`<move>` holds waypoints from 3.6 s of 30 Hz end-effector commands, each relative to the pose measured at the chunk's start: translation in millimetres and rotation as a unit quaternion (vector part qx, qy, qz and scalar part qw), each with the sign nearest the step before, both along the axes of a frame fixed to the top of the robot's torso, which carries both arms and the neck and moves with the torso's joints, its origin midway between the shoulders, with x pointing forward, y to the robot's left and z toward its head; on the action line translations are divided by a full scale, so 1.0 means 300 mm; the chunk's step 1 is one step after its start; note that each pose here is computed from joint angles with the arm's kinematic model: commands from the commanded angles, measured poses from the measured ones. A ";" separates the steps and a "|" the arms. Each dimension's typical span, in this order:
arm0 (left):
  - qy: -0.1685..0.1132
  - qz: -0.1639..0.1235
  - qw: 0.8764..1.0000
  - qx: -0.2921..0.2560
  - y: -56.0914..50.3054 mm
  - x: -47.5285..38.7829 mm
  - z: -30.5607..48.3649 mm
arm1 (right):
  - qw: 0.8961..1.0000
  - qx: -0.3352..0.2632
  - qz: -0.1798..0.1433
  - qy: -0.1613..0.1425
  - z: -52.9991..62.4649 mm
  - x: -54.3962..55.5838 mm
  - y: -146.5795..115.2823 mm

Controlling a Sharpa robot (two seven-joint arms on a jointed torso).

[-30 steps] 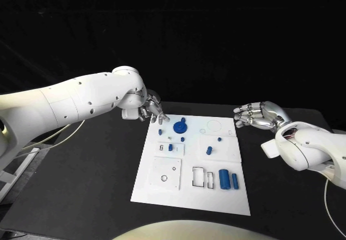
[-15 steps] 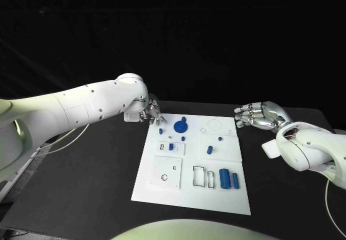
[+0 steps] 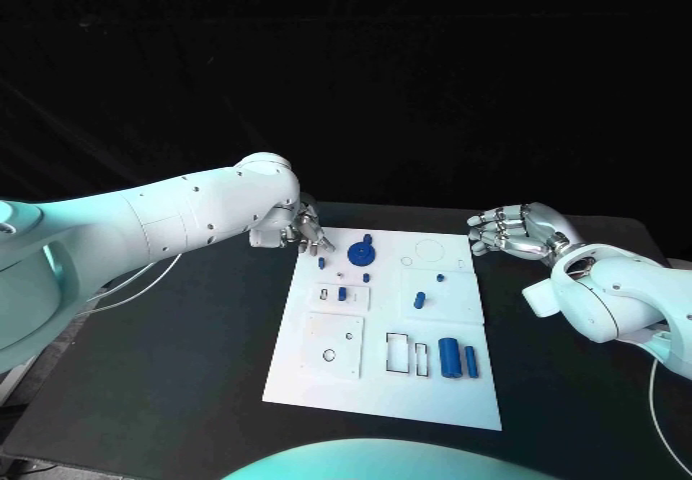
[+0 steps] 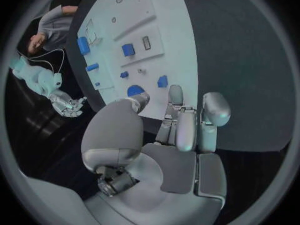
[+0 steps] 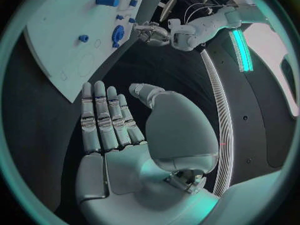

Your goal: Assemble the parts on the task board

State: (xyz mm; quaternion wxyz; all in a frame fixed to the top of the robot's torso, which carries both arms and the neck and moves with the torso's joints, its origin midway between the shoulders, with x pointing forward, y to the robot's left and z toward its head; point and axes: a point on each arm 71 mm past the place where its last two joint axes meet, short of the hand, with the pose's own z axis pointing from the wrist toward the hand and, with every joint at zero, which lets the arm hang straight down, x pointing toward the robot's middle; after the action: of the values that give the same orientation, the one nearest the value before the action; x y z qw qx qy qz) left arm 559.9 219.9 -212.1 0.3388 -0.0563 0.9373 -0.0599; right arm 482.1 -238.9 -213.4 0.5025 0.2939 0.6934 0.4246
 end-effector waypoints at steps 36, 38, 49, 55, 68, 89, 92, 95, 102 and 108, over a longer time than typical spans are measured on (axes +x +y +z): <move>0.029 -0.012 0.999 0.004 -0.023 -0.015 -0.047 | 1.000 0.000 0.010 -0.001 -0.001 -0.001 0.010; 0.029 -0.012 0.999 0.003 -0.024 -0.015 -0.047 | 1.000 0.000 0.010 -0.001 -0.001 -0.001 0.010; 0.026 -0.007 1.000 -0.003 -0.027 -0.015 -0.046 | 1.000 0.000 0.010 -0.001 -0.003 0.000 0.011; 0.020 0.000 1.000 -0.009 -0.026 -0.012 -0.044 | 1.000 0.000 0.010 0.000 -0.003 0.000 0.011; 0.025 0.007 0.999 -0.020 -0.022 -0.012 -0.047 | 1.000 0.000 0.011 0.001 -0.007 -0.001 0.012; 0.015 0.075 0.990 -0.120 0.022 -0.034 -0.037 | 1.000 0.000 0.011 0.001 -0.008 -0.003 0.010; 0.012 0.083 0.987 -0.135 0.035 -0.049 -0.032 | 1.000 0.000 0.010 0.001 -0.008 -0.004 0.009; 0.009 0.084 0.986 -0.144 0.041 -0.065 -0.027 | 1.000 0.000 0.010 0.001 -0.008 -0.004 0.008; -0.007 0.074 0.984 -0.159 0.053 -0.112 -0.016 | 1.000 0.000 0.009 0.001 -0.007 -0.005 0.005; -0.043 0.046 0.985 -0.161 0.070 -0.162 -0.023 | 1.000 0.000 0.008 0.001 -0.008 -0.005 0.002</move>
State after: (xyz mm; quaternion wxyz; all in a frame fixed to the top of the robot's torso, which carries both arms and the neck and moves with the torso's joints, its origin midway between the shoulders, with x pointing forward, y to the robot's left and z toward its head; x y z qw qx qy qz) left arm 510.3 244.1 -222.6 0.3284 -0.1652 0.9128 -0.1780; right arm 481.2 -239.9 -215.7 0.5011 0.2951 0.6946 0.4234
